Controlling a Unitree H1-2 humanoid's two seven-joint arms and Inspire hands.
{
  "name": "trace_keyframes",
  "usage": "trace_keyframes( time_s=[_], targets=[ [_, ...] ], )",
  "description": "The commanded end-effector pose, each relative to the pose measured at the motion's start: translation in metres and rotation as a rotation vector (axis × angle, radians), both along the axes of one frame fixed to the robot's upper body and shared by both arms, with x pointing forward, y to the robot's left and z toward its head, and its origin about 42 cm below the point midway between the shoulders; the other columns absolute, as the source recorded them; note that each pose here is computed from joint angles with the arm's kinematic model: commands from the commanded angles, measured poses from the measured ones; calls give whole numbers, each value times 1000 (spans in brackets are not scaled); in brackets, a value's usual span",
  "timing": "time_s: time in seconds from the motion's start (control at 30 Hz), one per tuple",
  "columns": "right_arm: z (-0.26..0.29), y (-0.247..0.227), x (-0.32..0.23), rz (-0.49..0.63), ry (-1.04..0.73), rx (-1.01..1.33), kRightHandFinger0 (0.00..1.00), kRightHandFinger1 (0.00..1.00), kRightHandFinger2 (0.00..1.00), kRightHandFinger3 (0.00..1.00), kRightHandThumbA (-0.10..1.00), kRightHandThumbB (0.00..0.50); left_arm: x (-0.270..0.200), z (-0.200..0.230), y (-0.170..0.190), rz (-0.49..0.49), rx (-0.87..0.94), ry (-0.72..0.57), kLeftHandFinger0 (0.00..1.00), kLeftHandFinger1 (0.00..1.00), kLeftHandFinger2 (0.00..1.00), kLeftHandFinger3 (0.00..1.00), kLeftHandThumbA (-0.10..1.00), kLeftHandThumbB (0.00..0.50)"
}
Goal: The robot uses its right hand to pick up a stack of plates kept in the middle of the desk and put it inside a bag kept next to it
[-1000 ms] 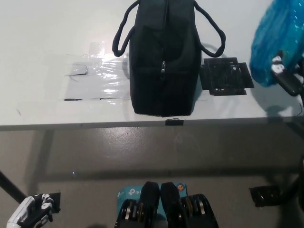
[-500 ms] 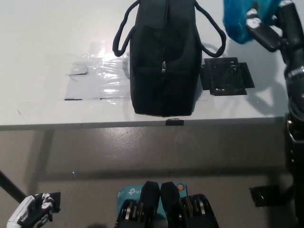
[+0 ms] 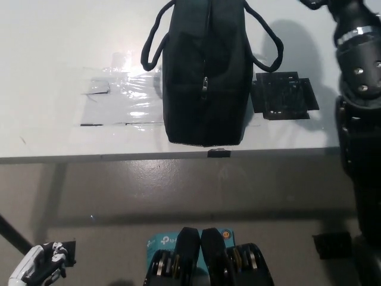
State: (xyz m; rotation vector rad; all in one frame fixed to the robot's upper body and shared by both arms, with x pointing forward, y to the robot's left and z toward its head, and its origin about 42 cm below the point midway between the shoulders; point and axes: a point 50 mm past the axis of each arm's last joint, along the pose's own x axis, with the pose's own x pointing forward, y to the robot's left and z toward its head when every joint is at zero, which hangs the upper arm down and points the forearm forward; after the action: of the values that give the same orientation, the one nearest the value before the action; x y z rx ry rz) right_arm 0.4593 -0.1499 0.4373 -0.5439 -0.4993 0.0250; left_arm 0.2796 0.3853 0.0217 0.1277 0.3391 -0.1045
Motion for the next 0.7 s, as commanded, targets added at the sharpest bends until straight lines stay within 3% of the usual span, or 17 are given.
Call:
trace_keyframes(
  time_s=[0.0,0.17,0.27,0.47,0.6,0.67],
  targets=[
    [43,16,-6,-7,-141,-11,0,0,168,6,-100,296,3,8,1,-23,17,-33,12,209,354,333,376,500],
    [64,28,-4,-27,-166,-14,0,0,159,0,-100,289,6,7,2,-32,10,-34,0,197,342,322,384,500],
    [72,36,-6,-6,-174,15,0,0,85,4,-100,278,6,5,2,-41,14,-36,0,214,366,343,398,500],
    [59,50,-6,13,-151,82,0,0,18,0,-100,311,3,4,3,-36,10,-23,0,200,332,332,395,500],
    [54,55,-1,5,-129,111,0,0,23,4,-100,325,3,4,2,-32,13,-23,8,216,331,322,391,500],
    [51,57,3,-10,-115,147,0,0,33,0,-100,309,2,4,2,-32,11,-26,11,211,334,318,379,500]
  ],
)
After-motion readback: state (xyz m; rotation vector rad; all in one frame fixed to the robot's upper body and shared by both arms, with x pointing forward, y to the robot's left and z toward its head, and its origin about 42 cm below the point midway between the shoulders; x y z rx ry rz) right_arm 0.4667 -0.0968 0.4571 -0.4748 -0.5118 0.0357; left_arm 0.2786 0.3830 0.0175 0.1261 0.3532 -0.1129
